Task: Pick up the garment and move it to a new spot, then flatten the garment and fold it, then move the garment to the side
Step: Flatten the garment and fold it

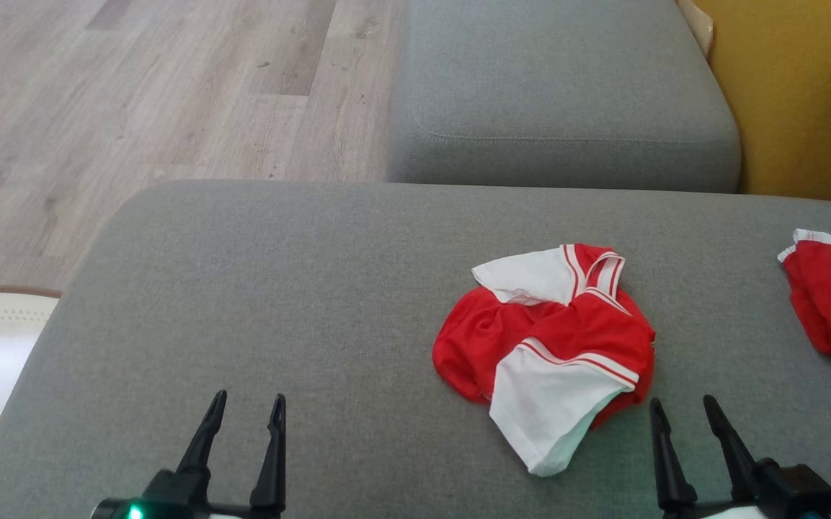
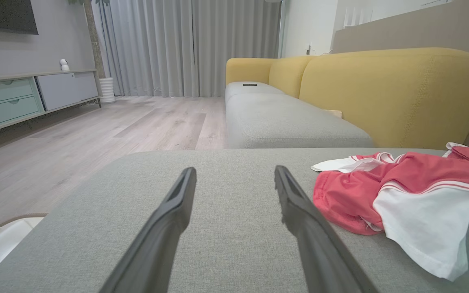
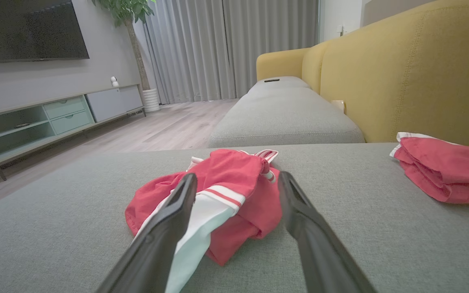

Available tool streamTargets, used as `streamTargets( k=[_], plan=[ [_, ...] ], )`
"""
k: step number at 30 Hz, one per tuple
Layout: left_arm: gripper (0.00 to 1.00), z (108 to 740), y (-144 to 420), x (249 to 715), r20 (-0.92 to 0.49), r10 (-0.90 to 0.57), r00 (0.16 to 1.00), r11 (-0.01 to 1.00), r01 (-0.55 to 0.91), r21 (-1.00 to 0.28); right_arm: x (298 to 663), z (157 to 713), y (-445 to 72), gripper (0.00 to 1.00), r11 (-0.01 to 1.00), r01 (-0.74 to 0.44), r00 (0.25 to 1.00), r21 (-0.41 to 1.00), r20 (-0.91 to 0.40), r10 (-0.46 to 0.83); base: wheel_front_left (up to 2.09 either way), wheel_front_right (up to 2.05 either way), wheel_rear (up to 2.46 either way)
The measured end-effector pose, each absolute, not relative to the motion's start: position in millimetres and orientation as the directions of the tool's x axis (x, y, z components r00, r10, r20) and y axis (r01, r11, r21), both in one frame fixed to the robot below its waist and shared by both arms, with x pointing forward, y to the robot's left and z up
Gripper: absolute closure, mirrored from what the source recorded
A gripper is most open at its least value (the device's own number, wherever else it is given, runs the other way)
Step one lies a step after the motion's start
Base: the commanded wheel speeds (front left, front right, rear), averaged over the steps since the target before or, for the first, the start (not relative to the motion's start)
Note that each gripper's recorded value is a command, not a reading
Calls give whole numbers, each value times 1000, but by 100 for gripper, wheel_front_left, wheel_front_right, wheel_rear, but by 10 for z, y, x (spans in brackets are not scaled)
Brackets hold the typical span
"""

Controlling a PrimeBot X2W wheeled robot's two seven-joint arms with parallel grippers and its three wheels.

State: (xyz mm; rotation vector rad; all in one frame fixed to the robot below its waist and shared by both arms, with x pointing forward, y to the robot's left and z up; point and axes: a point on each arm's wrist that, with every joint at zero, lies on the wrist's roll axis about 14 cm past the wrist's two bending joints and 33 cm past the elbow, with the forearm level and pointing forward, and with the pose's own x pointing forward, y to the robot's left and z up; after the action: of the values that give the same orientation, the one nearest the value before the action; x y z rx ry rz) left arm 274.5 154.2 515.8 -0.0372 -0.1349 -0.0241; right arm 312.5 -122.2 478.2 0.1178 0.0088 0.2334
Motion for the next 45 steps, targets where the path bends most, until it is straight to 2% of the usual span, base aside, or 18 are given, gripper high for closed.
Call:
streamTargets(
  k=[17,22,26,30,36,43,45],
  plan=[
    [0,5134,1498,2767,126,-39,991,999,42,-28,3116,4782,-1257,0,968,-218,976,120,6,219,0,0,0],
    [0,5093,1314,2813,108,-111,988,993,115,-30,3129,4846,-1340,0,974,-193,981,121,27,191,0,0,0],
    [0,5108,933,2898,106,-247,963,967,252,-34,3185,4940,-1478,0,983,-153,988,104,55,148,0,0,0],
    [0,5213,400,3040,130,-431,893,900,436,-18,3265,5092,-1631,0,990,-108,990,87,100,99,0,0,0],
    [0,5174,-414,3071,106,-688,718,723,690,19,3326,5209,-1867,0,998,-35,991,58,131,27,0,0,0],
    [0,4852,-1081,3262,5,-862,507,506,859,72,3566,5324,-2206,0,997,65,985,30,159,-69,0,0,0],
    [0,4804,-1200,3330,-5,-879,476,474,876,91,3595,5287,-2276,0,996,87,985,24,146,-90,0,0,0]
  ],
)
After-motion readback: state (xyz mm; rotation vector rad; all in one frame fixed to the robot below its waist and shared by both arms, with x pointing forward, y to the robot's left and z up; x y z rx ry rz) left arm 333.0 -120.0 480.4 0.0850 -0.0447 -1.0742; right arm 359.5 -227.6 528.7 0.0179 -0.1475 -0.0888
